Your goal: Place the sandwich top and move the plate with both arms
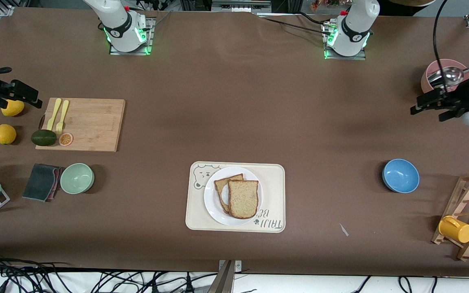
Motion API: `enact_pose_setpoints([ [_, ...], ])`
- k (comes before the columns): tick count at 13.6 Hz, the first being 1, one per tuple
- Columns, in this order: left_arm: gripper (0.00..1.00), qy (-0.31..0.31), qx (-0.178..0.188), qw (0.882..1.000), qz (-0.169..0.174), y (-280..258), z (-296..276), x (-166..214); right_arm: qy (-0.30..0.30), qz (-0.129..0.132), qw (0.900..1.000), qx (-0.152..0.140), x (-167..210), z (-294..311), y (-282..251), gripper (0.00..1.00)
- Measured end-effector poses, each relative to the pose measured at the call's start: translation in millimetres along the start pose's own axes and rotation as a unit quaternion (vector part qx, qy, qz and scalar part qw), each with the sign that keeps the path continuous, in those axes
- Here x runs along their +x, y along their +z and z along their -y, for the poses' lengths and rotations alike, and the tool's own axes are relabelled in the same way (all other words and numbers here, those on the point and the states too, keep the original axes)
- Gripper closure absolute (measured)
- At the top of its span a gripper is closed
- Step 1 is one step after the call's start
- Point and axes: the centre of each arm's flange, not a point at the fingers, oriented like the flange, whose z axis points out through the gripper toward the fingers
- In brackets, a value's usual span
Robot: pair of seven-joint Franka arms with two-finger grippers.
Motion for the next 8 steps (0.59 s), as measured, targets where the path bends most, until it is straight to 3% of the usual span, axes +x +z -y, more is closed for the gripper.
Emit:
enact_pose_setpoints([
  [4, 0.0, -0.06, 0.011, 0.998, -0.016, -37.4, -9.6, -2.3, 0.0, 0.0, 1.0, 0.0, 0.0, 0.0, 0.0, 0.0],
  [8, 0.0, -0.052, 0.071, 0.996, -0.01, -32.1, -45.4, 5.1, 0.0, 0.0, 1.0, 0.0, 0.0, 0.0, 0.0, 0.0],
])
